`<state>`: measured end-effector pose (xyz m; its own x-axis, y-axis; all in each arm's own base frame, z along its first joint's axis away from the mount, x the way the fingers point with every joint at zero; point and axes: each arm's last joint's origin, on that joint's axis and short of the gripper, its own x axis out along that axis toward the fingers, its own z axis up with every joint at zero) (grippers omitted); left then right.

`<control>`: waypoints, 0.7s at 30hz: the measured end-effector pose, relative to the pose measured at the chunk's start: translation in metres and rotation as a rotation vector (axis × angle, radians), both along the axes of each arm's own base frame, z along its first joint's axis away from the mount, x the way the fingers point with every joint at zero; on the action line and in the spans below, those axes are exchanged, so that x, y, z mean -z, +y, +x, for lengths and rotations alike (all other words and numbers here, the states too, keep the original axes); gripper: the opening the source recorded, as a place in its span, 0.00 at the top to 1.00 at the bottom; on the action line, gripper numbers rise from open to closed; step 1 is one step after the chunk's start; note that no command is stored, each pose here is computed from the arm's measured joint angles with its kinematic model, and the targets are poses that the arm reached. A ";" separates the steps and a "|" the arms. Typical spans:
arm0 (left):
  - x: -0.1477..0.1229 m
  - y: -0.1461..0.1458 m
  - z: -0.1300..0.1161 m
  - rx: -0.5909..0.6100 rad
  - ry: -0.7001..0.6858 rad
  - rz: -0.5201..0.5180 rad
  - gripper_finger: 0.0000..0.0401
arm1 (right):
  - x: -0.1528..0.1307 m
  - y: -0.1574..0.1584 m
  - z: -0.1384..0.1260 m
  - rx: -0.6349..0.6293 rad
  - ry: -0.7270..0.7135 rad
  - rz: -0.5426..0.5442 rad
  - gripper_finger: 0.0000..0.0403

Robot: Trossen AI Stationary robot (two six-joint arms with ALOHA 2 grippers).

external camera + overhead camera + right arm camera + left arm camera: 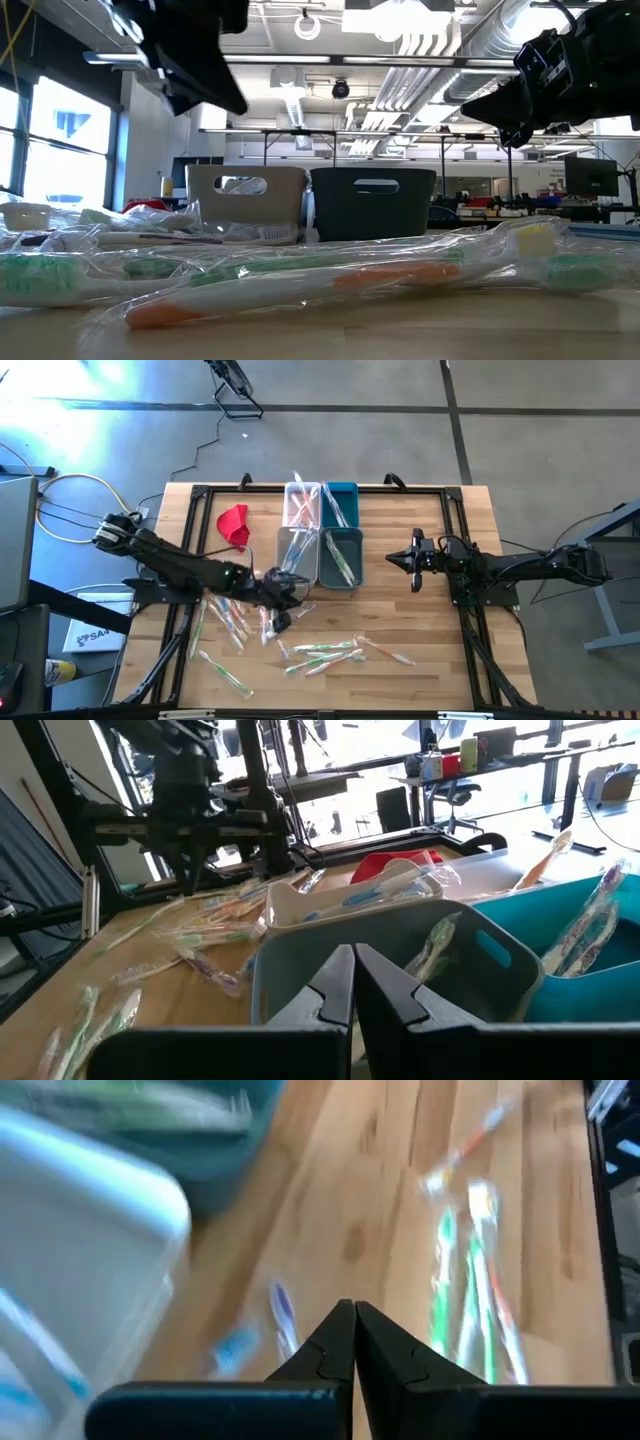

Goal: Pick & Place Toothbrushes
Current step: Put the orange toothbrush into the transparent bin

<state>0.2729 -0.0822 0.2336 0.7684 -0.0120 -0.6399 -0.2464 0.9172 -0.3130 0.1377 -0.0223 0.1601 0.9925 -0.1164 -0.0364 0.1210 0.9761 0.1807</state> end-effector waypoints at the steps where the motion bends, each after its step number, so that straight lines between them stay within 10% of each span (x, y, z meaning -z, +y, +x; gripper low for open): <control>1: 0.001 -0.004 -0.002 -0.007 0.016 -0.023 0.99 | 0.000 0.000 0.000 0.000 0.002 0.001 0.99; 21: 0.014 -0.024 -0.025 -0.284 0.224 -0.323 0.99 | 0.004 0.000 0.000 -0.001 0.040 -0.012 0.99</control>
